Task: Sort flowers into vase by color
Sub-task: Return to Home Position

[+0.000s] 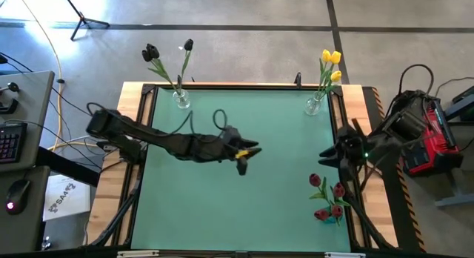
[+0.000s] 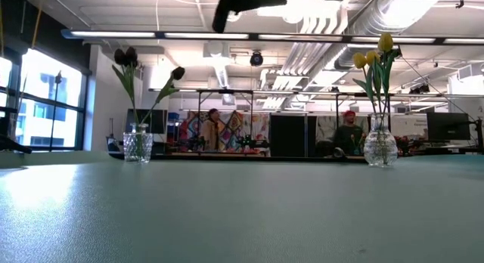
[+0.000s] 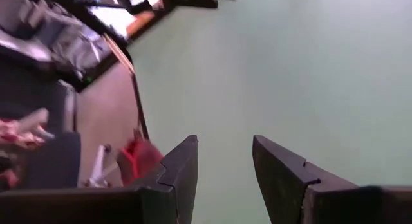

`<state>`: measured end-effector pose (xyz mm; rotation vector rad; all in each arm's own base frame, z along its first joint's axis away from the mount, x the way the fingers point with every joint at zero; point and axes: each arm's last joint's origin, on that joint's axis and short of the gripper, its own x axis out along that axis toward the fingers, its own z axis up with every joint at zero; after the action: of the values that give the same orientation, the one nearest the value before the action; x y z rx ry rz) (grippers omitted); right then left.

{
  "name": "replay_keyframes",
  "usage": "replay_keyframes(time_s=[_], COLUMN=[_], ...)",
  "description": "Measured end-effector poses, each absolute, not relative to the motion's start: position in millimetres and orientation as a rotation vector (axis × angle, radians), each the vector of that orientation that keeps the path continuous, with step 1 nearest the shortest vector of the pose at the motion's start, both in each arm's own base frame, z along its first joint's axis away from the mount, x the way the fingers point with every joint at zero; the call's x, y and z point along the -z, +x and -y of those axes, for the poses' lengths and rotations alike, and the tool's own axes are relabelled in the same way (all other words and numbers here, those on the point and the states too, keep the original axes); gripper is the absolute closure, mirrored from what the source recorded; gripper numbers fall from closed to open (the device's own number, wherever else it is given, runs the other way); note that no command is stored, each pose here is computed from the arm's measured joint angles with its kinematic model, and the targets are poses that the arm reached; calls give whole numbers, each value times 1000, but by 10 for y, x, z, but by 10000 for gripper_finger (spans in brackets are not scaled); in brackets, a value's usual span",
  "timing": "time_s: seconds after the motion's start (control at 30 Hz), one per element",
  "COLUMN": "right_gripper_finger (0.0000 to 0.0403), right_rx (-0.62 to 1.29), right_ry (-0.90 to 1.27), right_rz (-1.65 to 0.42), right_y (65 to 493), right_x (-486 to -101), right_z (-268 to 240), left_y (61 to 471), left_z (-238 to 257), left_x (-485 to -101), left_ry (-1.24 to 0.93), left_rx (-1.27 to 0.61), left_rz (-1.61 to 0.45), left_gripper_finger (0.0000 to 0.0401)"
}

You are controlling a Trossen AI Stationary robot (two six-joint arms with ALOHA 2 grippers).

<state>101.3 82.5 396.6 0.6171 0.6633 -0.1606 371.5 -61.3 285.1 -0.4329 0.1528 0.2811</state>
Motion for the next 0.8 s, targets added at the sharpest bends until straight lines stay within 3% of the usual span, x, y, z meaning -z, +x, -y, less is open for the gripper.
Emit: replay_keyframes(time_s=[0.17,0.57,0.8], right_gripper_finger=[272,358,382], right_rx=[161,160,199], right_ry=[621,668,741], right_rz=[-635,-765,-887], right_y=[1088,1197,1107], right_x=[-3991,-3898,-3840], right_z=[-802,-895,-876], left_y=[3451,2787,2546], left_z=[552,481,472], left_x=[-2763,-2762,-2627], left_ry=[-476,-481,-480], left_rx=[-313,-350,-314], left_rz=[-121,-63,-70], left_gripper_finger=[284,284,284])
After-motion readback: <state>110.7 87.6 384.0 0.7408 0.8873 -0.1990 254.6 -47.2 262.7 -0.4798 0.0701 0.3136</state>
